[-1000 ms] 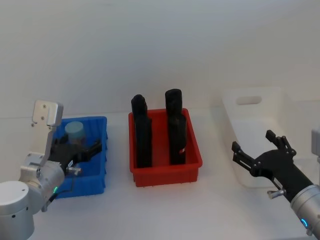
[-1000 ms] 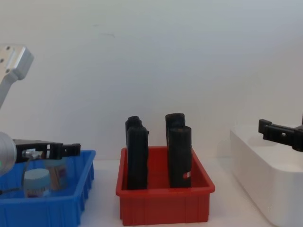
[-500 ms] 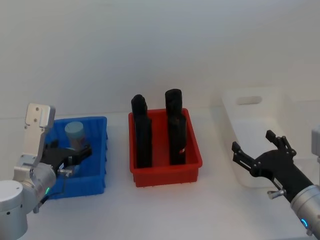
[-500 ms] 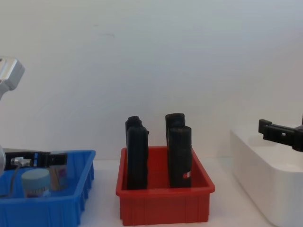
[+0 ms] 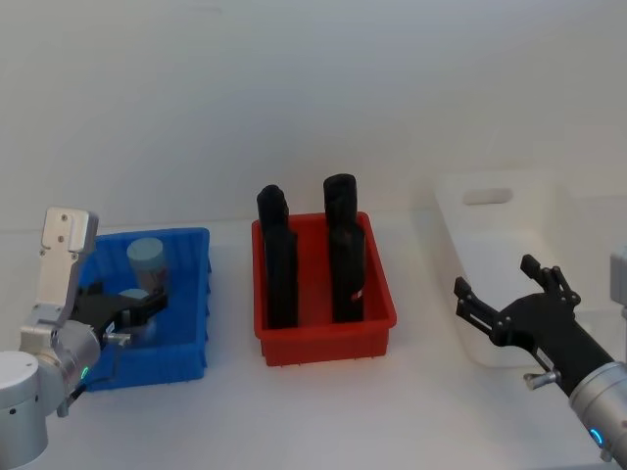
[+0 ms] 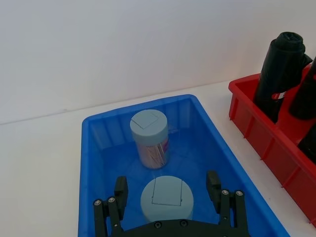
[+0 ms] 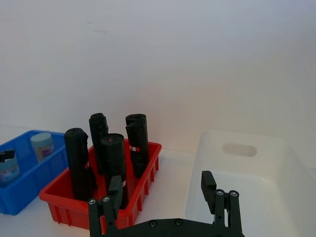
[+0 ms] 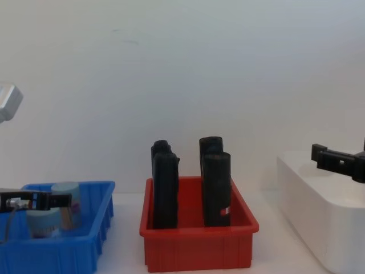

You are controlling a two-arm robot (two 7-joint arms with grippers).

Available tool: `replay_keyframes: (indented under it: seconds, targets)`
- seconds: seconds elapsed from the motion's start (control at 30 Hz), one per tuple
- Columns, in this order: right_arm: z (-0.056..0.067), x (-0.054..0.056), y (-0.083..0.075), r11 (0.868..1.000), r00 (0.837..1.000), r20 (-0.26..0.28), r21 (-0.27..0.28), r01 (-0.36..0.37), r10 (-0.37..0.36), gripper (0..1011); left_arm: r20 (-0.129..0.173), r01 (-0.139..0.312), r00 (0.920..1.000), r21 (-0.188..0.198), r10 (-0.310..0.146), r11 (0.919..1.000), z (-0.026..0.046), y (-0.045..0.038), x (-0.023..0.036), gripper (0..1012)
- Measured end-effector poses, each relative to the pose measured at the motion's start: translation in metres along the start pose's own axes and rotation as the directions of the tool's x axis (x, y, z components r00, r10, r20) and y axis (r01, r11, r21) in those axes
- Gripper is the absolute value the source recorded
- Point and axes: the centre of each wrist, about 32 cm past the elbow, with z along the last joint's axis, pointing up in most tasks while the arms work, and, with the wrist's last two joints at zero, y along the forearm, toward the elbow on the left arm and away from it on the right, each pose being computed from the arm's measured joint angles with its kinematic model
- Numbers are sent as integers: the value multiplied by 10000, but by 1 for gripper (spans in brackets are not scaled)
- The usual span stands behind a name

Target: Pick the cotton swabs from the blue box and place them into the white box.

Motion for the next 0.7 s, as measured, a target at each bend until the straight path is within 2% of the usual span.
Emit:
replay_keyframes:
  seconds: [0.27,0.53,0.7]
  targets:
    - [0,0,0,10000,10000,-1,0,-1,1,1001,-203,-23,9998,117,25,9999,-43,-56,57,1004]
    - [0,0,0,10000,10000,0,0,-1,1,1001,-547,13,9985,249,0,9997,-98,-105,111,1002]
    - [0,0,0,10000,10000,0,0,-1,1,1002,-691,59,9976,282,-40,9996,-116,-120,127,916]
